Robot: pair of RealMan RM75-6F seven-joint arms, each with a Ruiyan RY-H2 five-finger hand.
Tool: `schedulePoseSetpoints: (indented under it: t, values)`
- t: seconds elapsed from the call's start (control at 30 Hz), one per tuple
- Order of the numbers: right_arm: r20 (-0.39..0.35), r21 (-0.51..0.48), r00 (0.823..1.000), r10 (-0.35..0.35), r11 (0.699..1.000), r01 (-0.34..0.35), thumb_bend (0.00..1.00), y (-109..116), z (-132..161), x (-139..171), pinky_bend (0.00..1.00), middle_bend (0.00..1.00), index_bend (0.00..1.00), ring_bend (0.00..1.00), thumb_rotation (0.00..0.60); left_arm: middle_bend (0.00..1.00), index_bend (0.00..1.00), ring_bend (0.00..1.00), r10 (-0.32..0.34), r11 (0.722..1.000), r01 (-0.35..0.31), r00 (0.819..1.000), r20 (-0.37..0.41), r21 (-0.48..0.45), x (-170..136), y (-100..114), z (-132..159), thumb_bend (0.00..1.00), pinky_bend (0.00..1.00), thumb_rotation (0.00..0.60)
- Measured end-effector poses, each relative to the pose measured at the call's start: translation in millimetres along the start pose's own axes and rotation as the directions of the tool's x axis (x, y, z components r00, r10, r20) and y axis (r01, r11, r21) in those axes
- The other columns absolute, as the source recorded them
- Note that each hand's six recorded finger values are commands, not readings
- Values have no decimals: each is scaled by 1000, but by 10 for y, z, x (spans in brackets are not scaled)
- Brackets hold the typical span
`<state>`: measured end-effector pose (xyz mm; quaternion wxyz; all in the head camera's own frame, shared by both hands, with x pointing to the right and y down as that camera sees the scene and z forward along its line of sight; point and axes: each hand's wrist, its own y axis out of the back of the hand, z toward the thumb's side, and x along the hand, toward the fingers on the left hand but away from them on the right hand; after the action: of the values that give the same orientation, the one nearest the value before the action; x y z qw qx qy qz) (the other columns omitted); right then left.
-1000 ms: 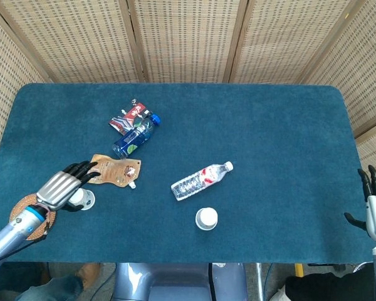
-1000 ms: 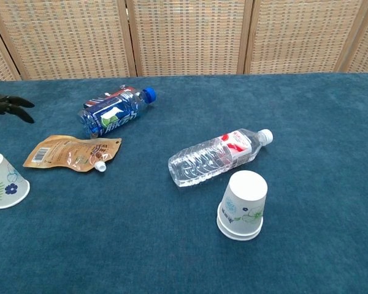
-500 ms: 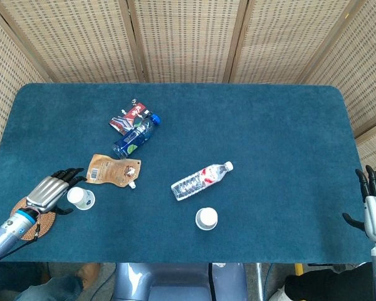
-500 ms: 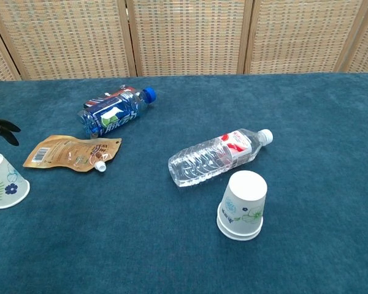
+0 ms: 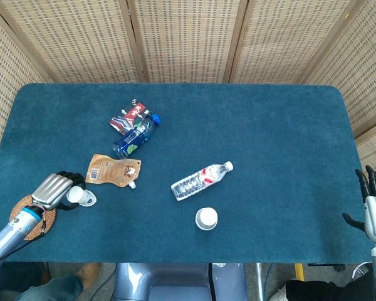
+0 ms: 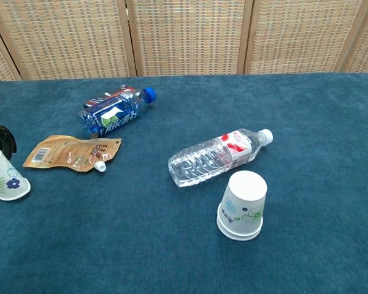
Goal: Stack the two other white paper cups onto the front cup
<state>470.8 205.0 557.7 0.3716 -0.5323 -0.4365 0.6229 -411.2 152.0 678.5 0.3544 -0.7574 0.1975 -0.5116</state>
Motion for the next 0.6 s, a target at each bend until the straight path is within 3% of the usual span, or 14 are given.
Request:
schedulePoseSetpoints:
  t: [0.17, 0.3, 0.43, 0.6]
  values:
    - [2, -3, 1000, 0, 1000, 0, 0, 5, -4, -2, 0, 0, 0, 0, 600, 342, 479, 329, 29, 999, -28, 999, 44, -27, 27, 149, 132, 271, 310, 600]
    - [1, -5, 1000, 3, 1000, -3, 0, -4, 2, -1, 0, 0, 0, 0, 600, 342, 476, 329, 70, 996, -62, 989, 131, -59, 93, 369, 439, 272, 309, 600]
    - [3, -5, 1000, -1, 1000, 1, 0, 4, -7, -6, 0, 0, 0, 0, 600, 342, 476, 329, 113, 992, -95, 964, 240, -84, 182, 633, 917, 269, 309, 600]
    - [13, -9, 1000, -2, 1000, 2, 0, 9, -44, -14, 0, 0, 0, 0, 600, 342, 476, 329, 146, 989, -137, 919, 365, -50, 382, 965, 1586, 267, 309, 600]
